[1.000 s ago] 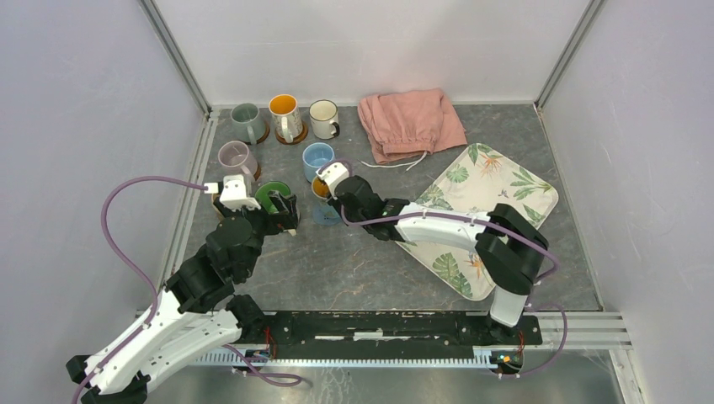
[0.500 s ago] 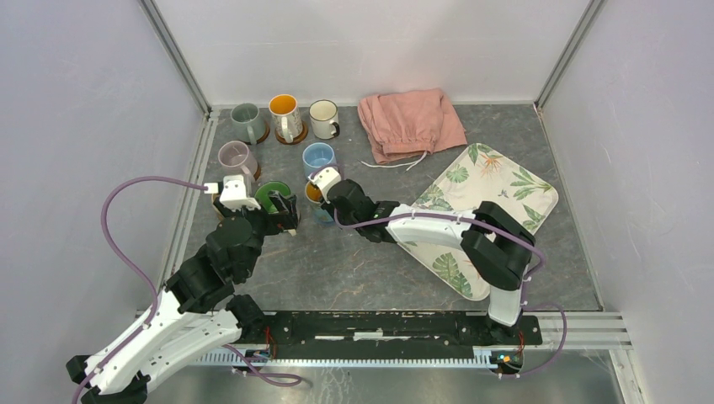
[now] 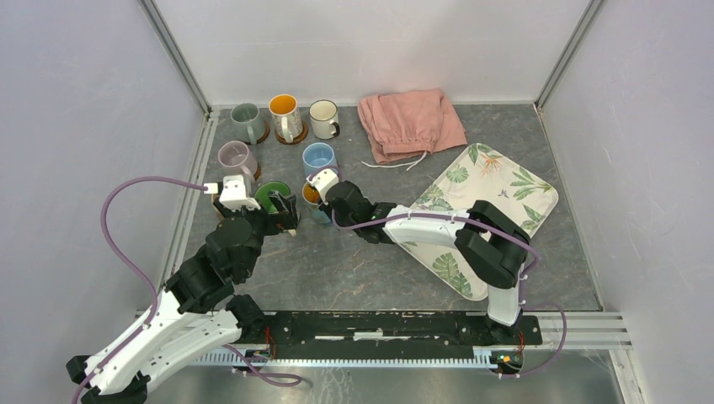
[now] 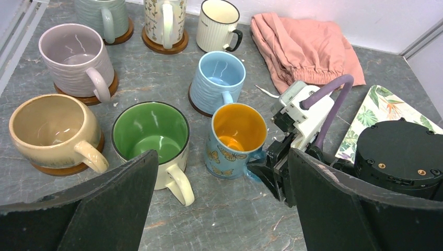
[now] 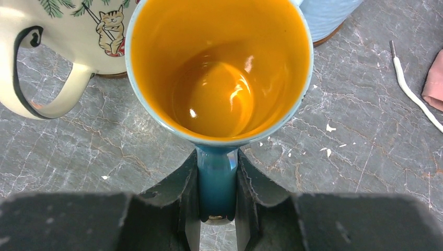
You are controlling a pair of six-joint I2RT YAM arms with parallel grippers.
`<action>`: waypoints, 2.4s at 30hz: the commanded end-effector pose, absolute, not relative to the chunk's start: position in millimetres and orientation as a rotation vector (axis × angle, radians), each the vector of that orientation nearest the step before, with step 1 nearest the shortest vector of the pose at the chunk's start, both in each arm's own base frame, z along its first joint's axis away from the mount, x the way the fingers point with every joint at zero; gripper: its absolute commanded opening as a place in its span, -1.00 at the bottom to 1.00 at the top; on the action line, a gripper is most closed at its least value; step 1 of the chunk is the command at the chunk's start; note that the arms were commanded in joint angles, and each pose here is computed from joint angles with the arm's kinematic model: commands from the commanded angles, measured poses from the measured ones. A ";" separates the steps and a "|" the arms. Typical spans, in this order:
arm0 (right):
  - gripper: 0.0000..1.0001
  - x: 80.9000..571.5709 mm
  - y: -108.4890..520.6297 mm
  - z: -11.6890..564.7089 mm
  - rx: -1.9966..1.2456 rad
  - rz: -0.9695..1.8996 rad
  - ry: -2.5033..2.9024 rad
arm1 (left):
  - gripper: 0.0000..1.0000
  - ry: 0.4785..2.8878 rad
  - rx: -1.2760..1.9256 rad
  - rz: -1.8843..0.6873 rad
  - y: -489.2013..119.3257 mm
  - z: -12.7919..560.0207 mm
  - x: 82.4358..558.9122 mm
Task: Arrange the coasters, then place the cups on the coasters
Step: Place the cup on the coaster.
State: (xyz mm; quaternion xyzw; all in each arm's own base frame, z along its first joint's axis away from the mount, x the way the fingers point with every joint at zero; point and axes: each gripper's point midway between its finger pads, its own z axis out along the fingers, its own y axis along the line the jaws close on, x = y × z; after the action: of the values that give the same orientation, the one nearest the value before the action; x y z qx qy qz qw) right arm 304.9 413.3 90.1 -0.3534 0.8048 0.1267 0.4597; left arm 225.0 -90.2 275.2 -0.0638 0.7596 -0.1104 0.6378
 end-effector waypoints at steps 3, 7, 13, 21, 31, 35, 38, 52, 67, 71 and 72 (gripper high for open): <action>-1.00 318.9 442.0 151.8 -0.752 0.431 1.805 | 0.99 1.716 -0.131 -0.242 -89.4 280.4 225.8; -1.00 317.5 438.6 147.7 -0.753 0.426 1.813 | 0.99 1.717 -0.128 -0.241 -89.7 279.8 226.0; -1.00 314.5 433.3 142.2 -0.751 0.422 1.826 | 0.99 1.717 -0.126 -0.244 -90.4 280.0 226.2; -1.00 313.2 430.9 138.9 -0.752 0.416 1.835 | 0.99 1.720 -0.122 -0.241 -90.9 278.9 226.6; -0.94 311.3 425.8 134.0 -0.746 0.408 1.846 | 0.99 1.719 -0.123 -0.244 -90.9 278.8 226.3; -0.85 311.0 423.1 134.1 -0.735 0.406 1.849 | 0.99 1.719 -0.121 -0.245 -91.1 278.9 226.2; -0.76 310.3 421.5 133.7 -0.731 0.404 1.851 | 0.99 1.717 -0.123 -0.248 -90.8 279.4 225.7; -0.35 307.6 416.8 135.4 -0.718 0.410 1.855 | 0.99 1.716 -0.122 -0.255 -91.2 279.6 225.1; 0.34 304.1 418.0 144.5 -0.714 0.441 1.857 | 0.99 1.713 -0.120 -0.262 -91.5 280.2 224.4; 0.52 303.8 416.1 154.3 -0.699 0.435 1.876 | 0.99 1.716 -0.117 -0.262 -92.3 279.1 224.8; 0.57 302.8 414.8 157.4 -0.693 0.436 1.878 | 0.99 1.717 -0.117 -0.261 -92.4 278.8 224.9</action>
State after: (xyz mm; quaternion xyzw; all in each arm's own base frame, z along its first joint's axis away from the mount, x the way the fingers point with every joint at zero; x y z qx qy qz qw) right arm 299.8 409.3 108.2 -0.3184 0.7964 0.1585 0.4891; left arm 224.2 -90.4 273.9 -0.0623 0.7597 -0.1126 0.6374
